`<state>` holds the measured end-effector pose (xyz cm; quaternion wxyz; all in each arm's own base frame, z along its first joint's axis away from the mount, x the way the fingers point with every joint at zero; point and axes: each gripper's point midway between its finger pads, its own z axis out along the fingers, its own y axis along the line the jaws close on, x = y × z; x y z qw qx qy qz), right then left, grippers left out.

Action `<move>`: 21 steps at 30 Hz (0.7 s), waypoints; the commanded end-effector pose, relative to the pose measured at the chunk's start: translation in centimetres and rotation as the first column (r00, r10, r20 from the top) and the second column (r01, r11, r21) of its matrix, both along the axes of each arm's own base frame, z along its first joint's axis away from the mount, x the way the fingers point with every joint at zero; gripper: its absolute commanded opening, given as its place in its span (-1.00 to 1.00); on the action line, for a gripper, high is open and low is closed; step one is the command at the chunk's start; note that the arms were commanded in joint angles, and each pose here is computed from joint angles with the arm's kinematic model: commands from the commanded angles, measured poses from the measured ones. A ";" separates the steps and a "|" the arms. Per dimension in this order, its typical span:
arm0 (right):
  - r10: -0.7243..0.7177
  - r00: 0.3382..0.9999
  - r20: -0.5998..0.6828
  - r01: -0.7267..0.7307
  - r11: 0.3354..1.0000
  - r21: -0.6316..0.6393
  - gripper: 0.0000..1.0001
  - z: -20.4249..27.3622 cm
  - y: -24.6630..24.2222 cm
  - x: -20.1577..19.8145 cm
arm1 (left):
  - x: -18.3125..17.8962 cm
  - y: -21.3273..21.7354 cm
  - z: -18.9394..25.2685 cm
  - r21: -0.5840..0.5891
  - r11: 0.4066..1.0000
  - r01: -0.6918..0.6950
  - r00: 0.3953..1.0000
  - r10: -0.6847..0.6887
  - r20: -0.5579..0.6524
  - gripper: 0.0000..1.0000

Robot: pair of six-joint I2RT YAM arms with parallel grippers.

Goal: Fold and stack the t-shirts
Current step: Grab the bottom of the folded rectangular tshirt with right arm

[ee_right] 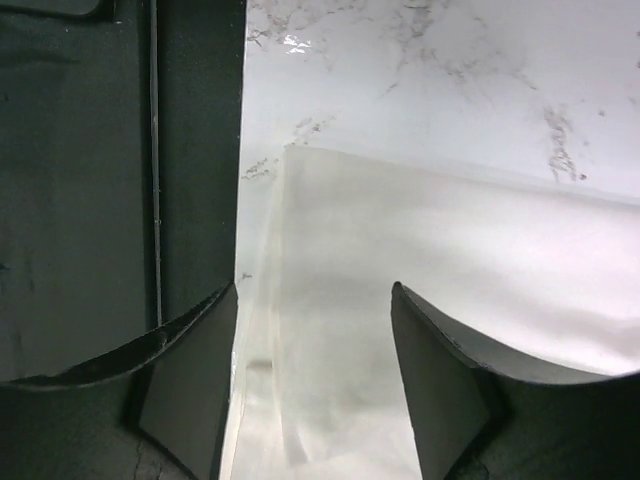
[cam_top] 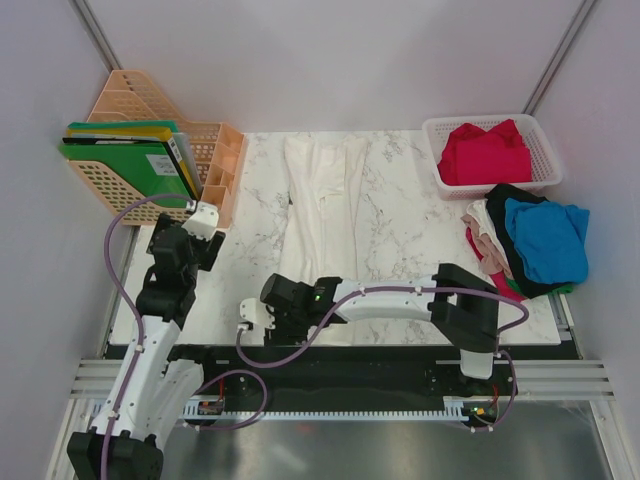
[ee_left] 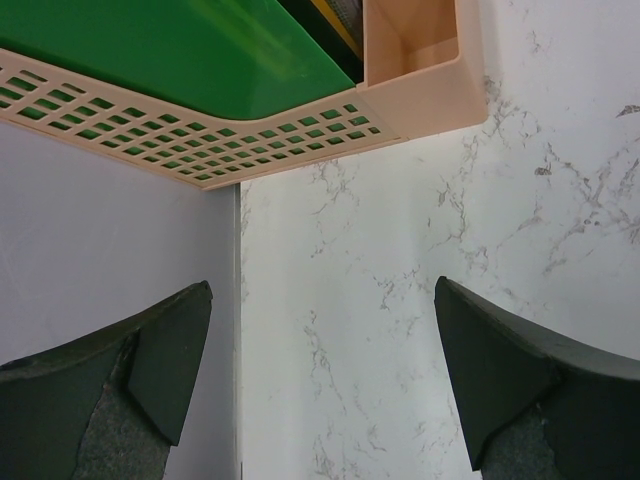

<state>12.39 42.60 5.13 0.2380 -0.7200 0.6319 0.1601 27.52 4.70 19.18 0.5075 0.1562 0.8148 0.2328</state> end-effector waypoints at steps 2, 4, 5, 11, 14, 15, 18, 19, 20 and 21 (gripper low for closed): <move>-0.024 0.998 0.055 0.021 0.999 0.049 0.40 1.9 -0.4 1.0 | 0.6 -0.1 0.7 -0.032 1.000 -0.002 0.999 0.003 0.046 1.00; -0.030 0.998 0.053 0.028 0.999 0.029 0.35 0.9 -1.0 1.3 | 0.5 -0.1 0.9 -0.030 1.000 -0.001 0.999 0.003 0.049 1.00; -0.032 0.998 0.050 0.031 0.999 0.019 0.33 0.5 -1.3 1.4 | 0.5 -0.1 1.0 -0.028 1.000 0.001 0.999 0.000 0.051 1.00; -0.062 0.998 0.032 0.062 0.998 -0.006 0.14 -0.9 -3.3 2.5 | 0.3 0.0 1.1 -0.029 1.000 -0.003 0.999 0.004 0.049 1.00; -0.085 0.996 0.027 0.086 0.996 -0.014 0.20 -1.2 -4.3 3.5 | 0.4 -0.1 0.9 -0.033 0.999 0.002 0.999 -0.001 0.044 1.00; -0.097 0.995 0.025 0.098 0.995 -0.013 0.20 -1.3 -4.6 3.9 | 0.4 -0.1 0.9 -0.034 0.999 0.004 0.999 -0.002 0.041 1.00; -0.103 0.995 0.019 0.103 0.995 -0.014 0.22 -1.5 -5.0 4.1 | 0.4 -0.1 0.9 -0.034 0.999 0.002 0.999 -0.001 0.040 1.00; -0.103 0.995 0.015 0.104 0.994 -0.019 0.22 -1.7 -5.1 4.0 | 0.5 -0.1 0.9 -0.034 0.999 0.003 0.999 -0.002 0.038 1.00; -0.102 0.995 0.012 0.102 0.995 -0.019 0.22 -1.8 -5.1 4.0 | 0.6 -0.1 1.1 -0.035 0.999 0.004 0.999 -0.002 0.043 1.00; -0.101 0.995 0.009 0.101 0.995 -0.016 0.22 -1.7 -5.1 3.9 | 0.6 -0.1 1.1 -0.035 0.999 0.003 0.999 -0.002 0.040 1.00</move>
